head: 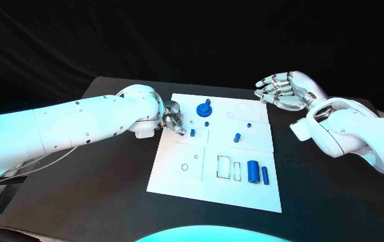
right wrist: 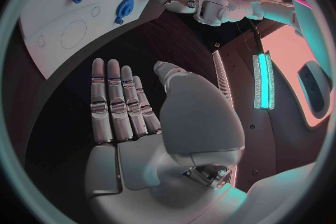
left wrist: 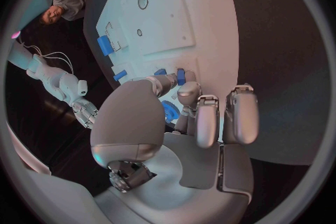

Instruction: Assemble the parts on the task board

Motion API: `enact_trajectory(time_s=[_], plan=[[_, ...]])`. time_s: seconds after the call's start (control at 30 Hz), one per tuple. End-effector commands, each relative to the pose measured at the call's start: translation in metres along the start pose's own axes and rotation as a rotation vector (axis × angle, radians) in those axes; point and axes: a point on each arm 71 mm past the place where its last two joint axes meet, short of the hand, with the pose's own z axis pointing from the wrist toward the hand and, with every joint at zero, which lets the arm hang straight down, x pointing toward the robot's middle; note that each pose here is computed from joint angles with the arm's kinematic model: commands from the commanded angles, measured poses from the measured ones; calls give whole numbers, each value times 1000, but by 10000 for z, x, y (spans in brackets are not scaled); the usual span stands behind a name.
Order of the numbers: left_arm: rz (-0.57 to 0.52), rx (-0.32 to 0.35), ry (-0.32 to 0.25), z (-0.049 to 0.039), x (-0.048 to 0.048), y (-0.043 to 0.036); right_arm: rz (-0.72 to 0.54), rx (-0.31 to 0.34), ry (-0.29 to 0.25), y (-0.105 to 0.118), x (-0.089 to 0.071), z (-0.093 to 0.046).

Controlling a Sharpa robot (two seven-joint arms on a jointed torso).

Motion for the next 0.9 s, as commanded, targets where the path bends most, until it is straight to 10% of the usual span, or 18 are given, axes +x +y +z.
enact_trajectory(time_s=[0.03, 0.9], plan=[[18, -8, 28, 8, 40, -2, 2, -13, 13, 11, 15, -2], [23, -32, 38, 25, 43, -5, 3, -11, 14, 7, 15, -3]])
